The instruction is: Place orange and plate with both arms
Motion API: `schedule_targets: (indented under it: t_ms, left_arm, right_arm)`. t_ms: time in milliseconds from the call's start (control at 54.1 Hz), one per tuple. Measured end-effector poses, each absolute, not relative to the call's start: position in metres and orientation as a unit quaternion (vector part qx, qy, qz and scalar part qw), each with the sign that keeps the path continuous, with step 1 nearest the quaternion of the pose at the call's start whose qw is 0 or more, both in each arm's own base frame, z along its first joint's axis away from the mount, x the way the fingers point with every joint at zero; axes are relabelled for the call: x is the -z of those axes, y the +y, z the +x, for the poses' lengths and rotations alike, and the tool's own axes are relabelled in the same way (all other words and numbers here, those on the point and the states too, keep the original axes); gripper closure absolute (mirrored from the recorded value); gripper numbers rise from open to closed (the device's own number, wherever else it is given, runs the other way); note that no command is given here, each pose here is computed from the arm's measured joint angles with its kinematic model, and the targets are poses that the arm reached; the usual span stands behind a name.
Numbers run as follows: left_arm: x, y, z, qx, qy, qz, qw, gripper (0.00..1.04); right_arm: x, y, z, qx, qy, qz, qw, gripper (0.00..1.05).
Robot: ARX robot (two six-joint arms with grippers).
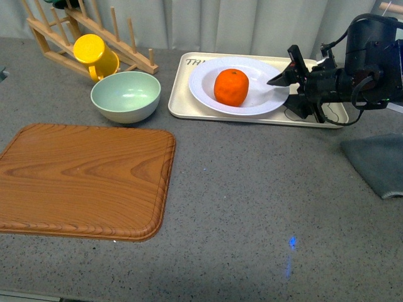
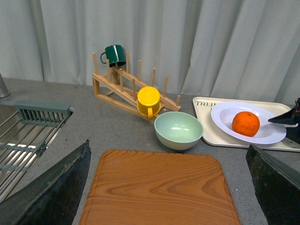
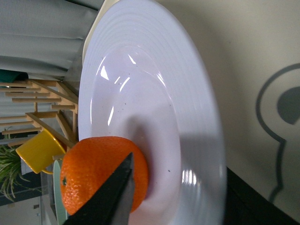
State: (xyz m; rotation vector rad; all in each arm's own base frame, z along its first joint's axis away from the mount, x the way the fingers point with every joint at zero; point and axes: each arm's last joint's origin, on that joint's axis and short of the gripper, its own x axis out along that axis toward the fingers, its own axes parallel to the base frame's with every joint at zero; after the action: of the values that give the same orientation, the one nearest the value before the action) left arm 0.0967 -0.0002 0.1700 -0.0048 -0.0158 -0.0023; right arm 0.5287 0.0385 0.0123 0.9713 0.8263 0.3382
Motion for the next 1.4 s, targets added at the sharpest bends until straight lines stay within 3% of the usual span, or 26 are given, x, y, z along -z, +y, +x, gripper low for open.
schedule_targets:
  t_ms: [277,407,536,702,850,924,1164,1405]
  left_arm:
    - [-0.17,0.0,0.097,0.001,-0.008,-0.003,1.0,0.06]
    - [-0.17,0.0,0.097,0.001,-0.008,-0.002,1.0,0.06]
    - [-0.17,0.0,0.097,0.001,-0.008,-0.002,1.0,0.06]
    - [-0.17,0.0,0.097,0.001,-0.008,-0.002,1.0,0.06]
    - [-0.17,0.0,0.097,0.001,-0.008,-0.002,1.0,0.06]
    - [-0.17,0.0,0.097,0.001,-0.008,-0.002,1.0,0.06]
    - [-0.17,0.0,0.097,0.001,-0.008,-0.002,1.0,0.06]
    - [-0.17,0.0,0.097,0.001,-0.008,-0.002,1.0,0.06]
  right_arm:
    - [-0.082,0.016,0.495,-0.155,0.318,0.41,0.841,0.07]
    - [-0.098,0.011,0.467,-0.102,0.307,0.353,0.878,0.09]
    - [-0.097,0.005,0.428,-0.023,0.298,0.225,0.928,0.09]
    - [-0.098,-0.003,0.378,0.047,0.27,0.087,0.958,0.09]
    - [-0.102,-0.003,0.33,0.013,0.107,0.032,0.994,0.28]
    - [-0.118,0.0,0.295,0.003,0.023,0.013,1.0,0.46]
    - [-0.139,0.0,0.23,0.002,0.012,0.002,1.0,1.03]
    - [-0.146,0.0,0.2,0.001,0.012,0.001,1.0,1.04]
